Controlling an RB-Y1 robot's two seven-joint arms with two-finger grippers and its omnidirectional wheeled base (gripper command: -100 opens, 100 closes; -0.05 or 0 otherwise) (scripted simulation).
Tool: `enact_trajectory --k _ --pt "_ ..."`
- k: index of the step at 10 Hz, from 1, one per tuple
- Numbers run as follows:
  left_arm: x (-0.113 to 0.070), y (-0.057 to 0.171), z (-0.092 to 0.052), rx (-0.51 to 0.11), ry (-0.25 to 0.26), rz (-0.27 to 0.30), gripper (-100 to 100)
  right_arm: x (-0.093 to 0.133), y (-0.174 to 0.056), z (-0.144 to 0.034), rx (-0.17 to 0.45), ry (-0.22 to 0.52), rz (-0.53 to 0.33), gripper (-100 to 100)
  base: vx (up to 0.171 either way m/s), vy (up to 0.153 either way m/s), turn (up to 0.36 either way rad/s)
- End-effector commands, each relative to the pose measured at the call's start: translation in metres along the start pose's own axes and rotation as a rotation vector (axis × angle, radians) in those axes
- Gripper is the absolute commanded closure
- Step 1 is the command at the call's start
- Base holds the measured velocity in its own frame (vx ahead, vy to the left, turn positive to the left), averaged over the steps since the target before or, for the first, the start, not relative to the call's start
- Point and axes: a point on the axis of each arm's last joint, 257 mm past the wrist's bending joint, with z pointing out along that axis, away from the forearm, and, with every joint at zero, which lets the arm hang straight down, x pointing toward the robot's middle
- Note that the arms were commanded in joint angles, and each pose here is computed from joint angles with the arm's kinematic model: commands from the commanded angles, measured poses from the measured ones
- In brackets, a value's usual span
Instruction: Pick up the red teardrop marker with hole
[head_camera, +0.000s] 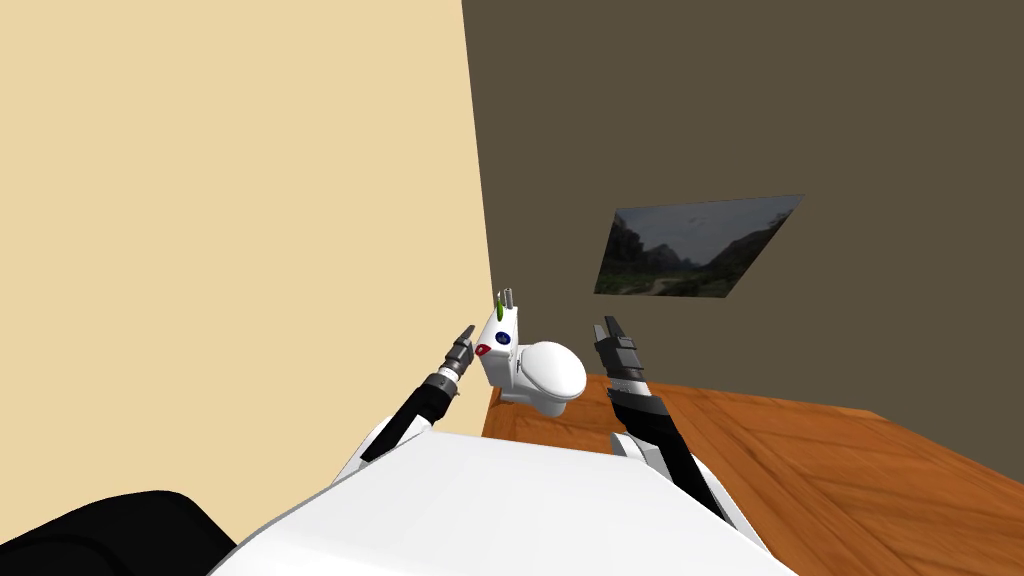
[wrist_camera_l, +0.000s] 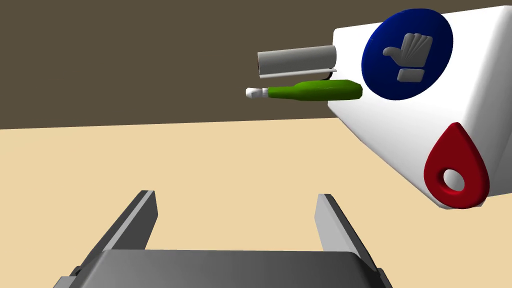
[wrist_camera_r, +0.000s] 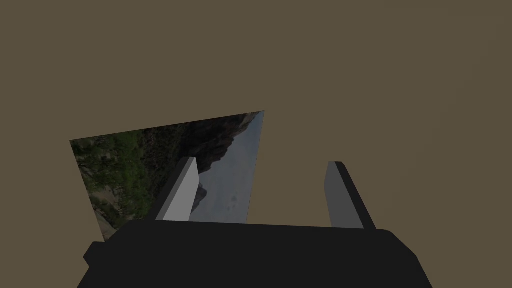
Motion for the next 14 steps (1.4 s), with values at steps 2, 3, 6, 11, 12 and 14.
enact_trajectory --k 2,3,6,11,12,14 --pt "0.002 0.019 -0.002 -0.076 0.001 -0.013 -100 0.0 0.0 0.0 0.0 0.0 0.0 0 0.03 0.001 -0.012" --pt "0.002 0.022 -0.002 -0.087 0.001 -0.013 -100 0.0 0.0 0.0 0.0 0.0 0.0 0 0.015 0.001 0.003" --pt "0.004 0.04 -0.005 -0.16 0.002 -0.022 -100 0.0 0.0 0.0 0.0 0.0 0.0 0 0.03 0.002 -0.01" --pt "0.006 0.071 -0.013 -0.29 0.003 -0.034 -100 0.0 0.0 0.0 0.0 0.0 0.0 0 0.04 0.004 -0.015" --pt "0.006 0.076 -0.014 -0.309 0.003 -0.034 -100 0.0 0.0 0.0 0.0 0.0 0.0 0 0.024 0.003 0.003" --pt "0.006 0.089 -0.019 -0.365 0.003 -0.036 -100 0.0 0.0 0.0 0.0 0.0 0.0 0 0.045 0.005 -0.022"
